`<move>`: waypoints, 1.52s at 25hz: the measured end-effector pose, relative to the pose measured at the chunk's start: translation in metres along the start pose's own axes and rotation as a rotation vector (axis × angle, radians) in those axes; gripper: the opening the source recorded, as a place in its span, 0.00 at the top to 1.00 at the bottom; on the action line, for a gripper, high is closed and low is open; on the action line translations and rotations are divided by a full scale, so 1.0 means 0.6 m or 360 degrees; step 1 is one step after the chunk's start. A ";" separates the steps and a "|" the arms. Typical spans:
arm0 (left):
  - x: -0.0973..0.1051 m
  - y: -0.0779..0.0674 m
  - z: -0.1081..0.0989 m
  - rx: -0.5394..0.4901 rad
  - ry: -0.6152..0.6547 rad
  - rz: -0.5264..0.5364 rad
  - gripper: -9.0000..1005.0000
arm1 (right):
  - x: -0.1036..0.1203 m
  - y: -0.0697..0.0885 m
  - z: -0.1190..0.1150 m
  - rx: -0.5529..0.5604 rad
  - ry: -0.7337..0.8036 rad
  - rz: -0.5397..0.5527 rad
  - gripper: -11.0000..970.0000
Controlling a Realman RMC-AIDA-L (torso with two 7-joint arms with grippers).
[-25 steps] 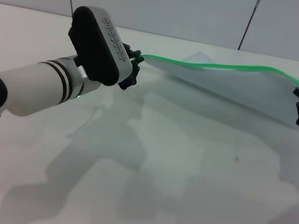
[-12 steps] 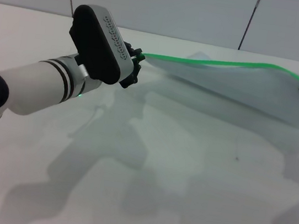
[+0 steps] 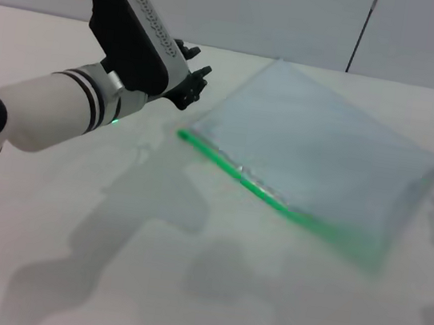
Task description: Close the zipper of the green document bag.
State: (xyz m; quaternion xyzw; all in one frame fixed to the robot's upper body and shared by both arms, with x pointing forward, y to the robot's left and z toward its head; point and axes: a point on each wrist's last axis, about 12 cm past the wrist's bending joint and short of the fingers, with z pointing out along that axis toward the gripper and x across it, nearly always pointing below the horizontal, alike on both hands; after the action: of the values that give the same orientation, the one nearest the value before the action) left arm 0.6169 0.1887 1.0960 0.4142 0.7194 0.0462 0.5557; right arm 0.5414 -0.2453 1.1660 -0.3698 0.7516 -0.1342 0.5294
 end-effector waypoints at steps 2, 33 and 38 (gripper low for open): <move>-0.006 0.000 0.001 -0.0003 -0.0015 -0.0006 0.76 | -0.002 -0.004 -0.006 0.0064 -0.0069 0.0061 0.71; 0.031 0.054 -0.104 -0.0248 -0.0657 -0.0794 0.32 | 0.071 0.064 0.045 0.0578 -0.0736 0.0874 0.46; 0.057 0.060 -0.123 -0.0398 -0.0640 -0.0824 0.32 | 0.084 0.068 0.048 0.0622 -0.0722 0.0913 0.46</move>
State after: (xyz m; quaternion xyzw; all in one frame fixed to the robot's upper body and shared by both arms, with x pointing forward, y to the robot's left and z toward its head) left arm 0.5731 0.2635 1.1166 0.1477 0.6654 -0.0910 0.7260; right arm 0.5420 -0.2469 1.0950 -0.0582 0.6489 -0.0366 0.7578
